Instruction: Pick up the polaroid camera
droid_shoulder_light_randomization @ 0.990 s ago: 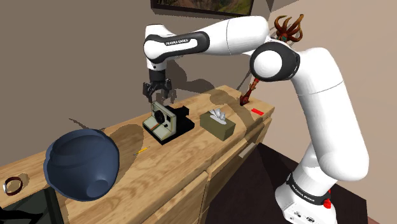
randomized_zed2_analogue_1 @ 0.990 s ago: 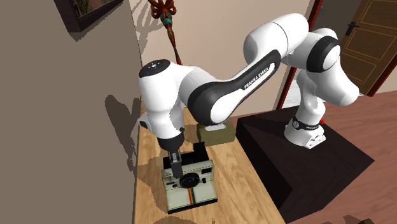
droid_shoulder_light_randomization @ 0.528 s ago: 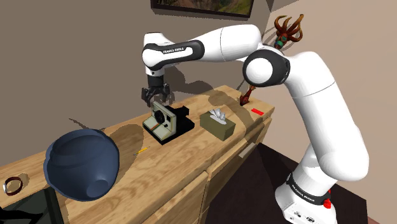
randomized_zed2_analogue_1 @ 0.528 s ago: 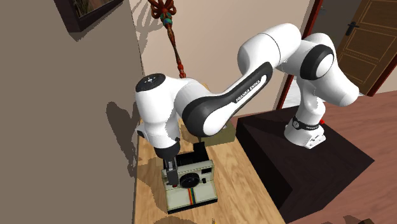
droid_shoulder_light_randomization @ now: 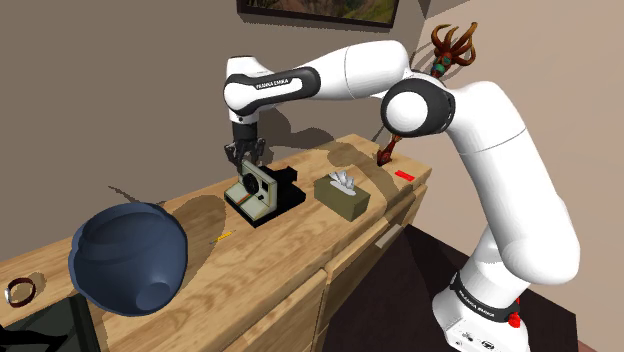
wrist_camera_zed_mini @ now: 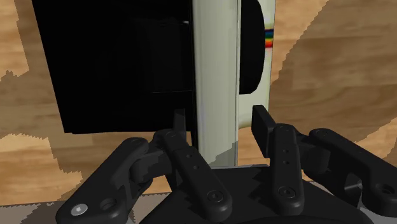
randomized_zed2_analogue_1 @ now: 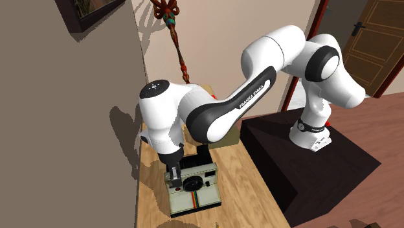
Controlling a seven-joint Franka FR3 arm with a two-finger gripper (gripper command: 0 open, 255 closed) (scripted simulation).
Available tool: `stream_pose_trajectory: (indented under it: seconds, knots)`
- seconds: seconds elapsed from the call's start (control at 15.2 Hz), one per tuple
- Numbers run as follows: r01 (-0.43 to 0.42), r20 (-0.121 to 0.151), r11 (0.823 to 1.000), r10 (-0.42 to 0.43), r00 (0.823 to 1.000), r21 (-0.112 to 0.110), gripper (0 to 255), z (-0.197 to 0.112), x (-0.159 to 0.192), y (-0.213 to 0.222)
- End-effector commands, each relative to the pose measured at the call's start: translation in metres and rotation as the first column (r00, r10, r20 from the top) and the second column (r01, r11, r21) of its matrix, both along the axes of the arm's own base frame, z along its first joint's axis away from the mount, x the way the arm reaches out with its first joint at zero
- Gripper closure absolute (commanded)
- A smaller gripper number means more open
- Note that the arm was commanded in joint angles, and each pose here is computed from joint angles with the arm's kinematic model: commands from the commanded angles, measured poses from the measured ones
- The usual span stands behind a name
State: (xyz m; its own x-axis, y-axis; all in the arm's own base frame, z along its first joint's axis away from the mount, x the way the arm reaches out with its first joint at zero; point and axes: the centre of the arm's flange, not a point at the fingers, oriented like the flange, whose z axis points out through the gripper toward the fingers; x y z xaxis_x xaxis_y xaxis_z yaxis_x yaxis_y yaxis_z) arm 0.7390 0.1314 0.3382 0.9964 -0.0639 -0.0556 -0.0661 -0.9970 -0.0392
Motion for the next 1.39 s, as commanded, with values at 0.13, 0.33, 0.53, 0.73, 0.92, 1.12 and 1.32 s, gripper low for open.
stream_pose_trajectory:
  seconds: [0.13,0.33,0.53,0.73,0.92,1.12,1.32]
  knots:
    - [0.0,-0.001,1.0,0.0,1.0,0.0,255,-0.001,0.0,0.0]
    - [0.0,-0.001,1.0,0.0,1.0,0.0,255,0.004,0.0,0.0]
    - [0.0,-0.001,1.0,0.0,1.0,0.0,255,0.02,0.0,0.0]
    - [0.0,-0.001,1.0,0.0,1.0,0.0,255,0.036,0.0,0.0]
    - [0.0,-0.001,1.0,0.0,1.0,0.0,255,0.052,0.0,0.0]
    - [0.0,-0.001,1.0,0.0,1.0,0.0,255,0.068,0.0,0.0]
    - [0.0,-0.001,1.0,0.0,1.0,0.0,255,0.079,0.0,0.0]
